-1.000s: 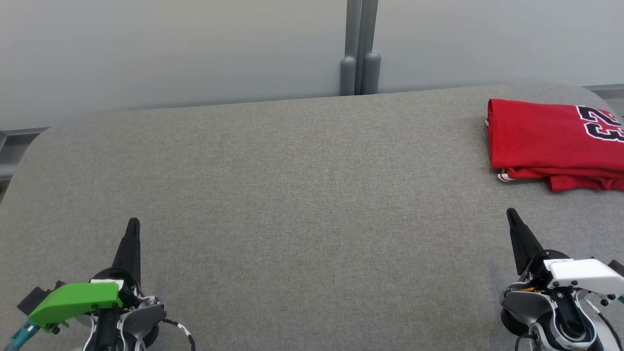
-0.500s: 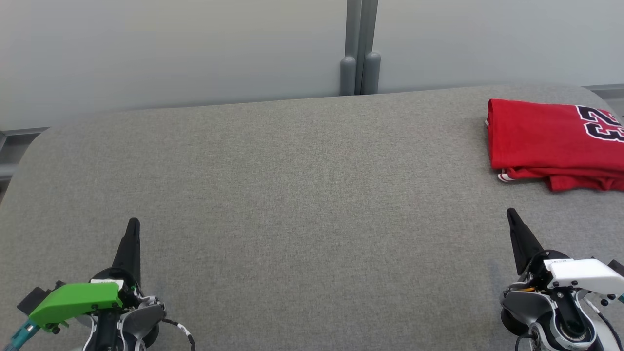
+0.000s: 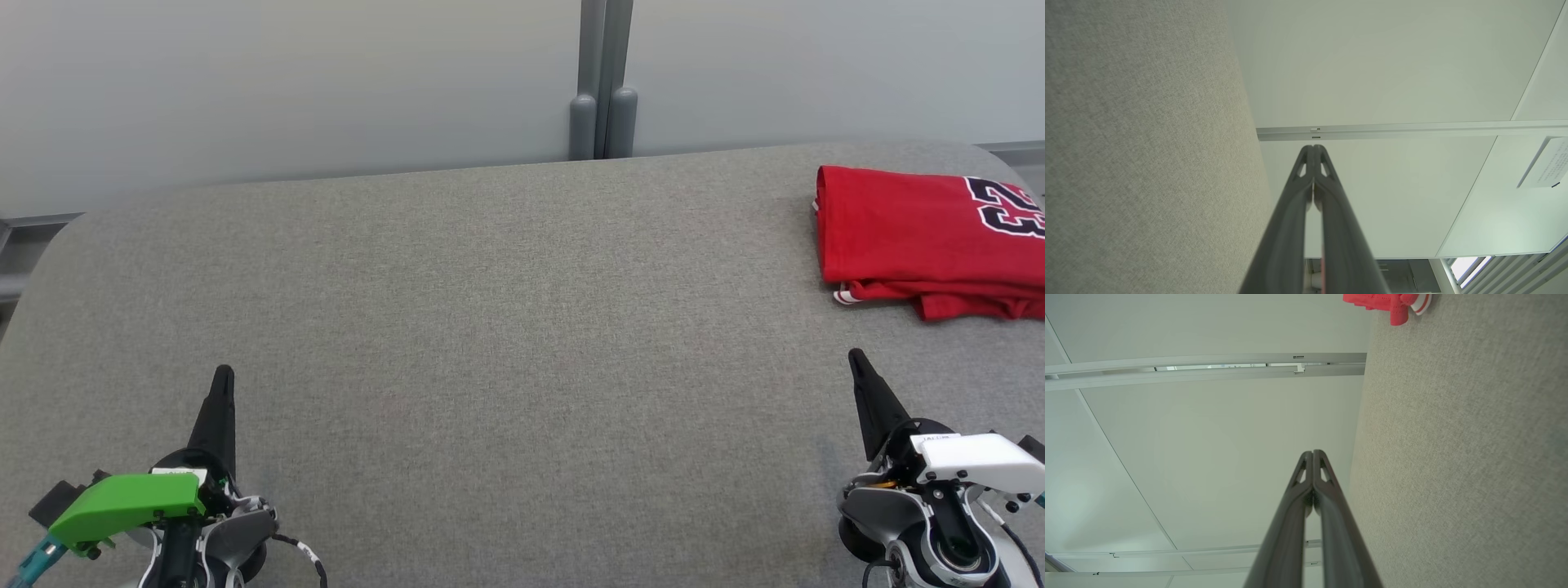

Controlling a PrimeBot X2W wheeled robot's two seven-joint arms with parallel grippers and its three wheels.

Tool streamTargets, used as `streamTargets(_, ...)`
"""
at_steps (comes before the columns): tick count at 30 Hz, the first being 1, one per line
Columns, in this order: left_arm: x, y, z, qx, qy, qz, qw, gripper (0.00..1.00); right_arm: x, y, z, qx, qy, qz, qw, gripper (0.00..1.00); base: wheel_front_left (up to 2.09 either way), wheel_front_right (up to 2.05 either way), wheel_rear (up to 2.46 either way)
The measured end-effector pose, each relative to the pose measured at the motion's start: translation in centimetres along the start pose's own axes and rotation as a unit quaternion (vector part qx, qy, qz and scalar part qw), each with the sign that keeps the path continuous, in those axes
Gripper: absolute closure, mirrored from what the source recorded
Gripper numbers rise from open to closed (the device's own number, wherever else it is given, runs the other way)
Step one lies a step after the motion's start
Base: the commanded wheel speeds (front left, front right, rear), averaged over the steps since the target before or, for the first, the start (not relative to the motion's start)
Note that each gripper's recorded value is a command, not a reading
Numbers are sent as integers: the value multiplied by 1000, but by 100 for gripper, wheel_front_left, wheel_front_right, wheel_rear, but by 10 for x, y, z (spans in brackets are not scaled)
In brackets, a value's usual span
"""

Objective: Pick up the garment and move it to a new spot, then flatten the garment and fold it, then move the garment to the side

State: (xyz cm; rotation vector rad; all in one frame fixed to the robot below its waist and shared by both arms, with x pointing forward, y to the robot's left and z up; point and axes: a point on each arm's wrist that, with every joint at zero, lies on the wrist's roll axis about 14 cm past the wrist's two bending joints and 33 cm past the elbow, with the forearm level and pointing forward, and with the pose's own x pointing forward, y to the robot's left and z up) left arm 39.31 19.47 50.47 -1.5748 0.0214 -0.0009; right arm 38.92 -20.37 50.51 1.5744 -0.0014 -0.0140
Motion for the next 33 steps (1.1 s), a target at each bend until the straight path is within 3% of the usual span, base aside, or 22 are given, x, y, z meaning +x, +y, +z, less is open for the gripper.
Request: streamTargets(33, 0, 0, 0, 0, 0, 0, 1000, 100, 0, 0, 0, 0, 0, 0, 1000, 100, 0, 0, 0)
